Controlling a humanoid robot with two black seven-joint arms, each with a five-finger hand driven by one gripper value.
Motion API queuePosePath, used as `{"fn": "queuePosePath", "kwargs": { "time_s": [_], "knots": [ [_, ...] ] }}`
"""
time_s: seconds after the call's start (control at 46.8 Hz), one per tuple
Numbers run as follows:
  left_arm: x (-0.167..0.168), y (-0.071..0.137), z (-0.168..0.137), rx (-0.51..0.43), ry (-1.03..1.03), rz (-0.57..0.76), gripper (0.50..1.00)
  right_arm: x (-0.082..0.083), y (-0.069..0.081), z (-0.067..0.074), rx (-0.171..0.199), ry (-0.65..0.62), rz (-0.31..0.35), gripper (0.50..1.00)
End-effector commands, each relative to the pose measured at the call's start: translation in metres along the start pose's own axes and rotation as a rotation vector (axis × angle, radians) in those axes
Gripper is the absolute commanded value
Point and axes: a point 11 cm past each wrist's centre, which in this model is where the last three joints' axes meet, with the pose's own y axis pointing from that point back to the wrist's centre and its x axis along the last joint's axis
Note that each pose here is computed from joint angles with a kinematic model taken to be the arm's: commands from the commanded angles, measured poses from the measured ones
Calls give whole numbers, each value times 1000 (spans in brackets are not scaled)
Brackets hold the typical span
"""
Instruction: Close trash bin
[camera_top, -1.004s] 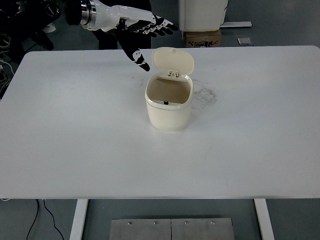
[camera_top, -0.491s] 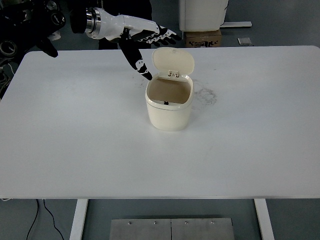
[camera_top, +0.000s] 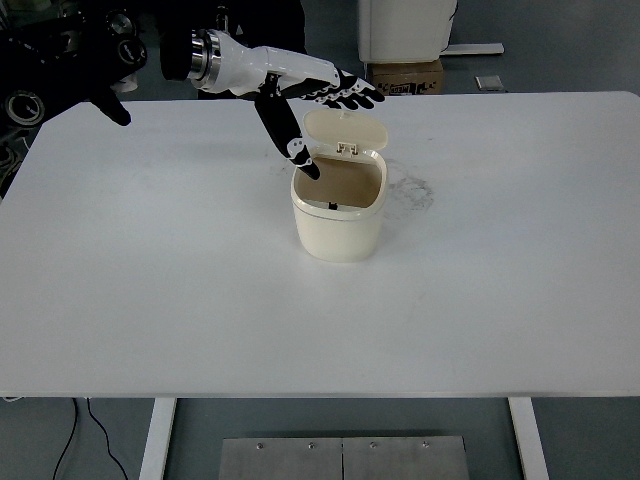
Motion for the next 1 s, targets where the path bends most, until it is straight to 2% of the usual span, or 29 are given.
{"fn": "queuePosePath", "kwargs": {
  "time_s": [0.0,0.983],
  "knots": [
    [-2,-1,2,-4,-4,-7,1000,0,0,0,0,0,0,991],
    [-32,-11,-19,71,12,-92,1000,0,0,0,0,0,0,991]
  ]
}}
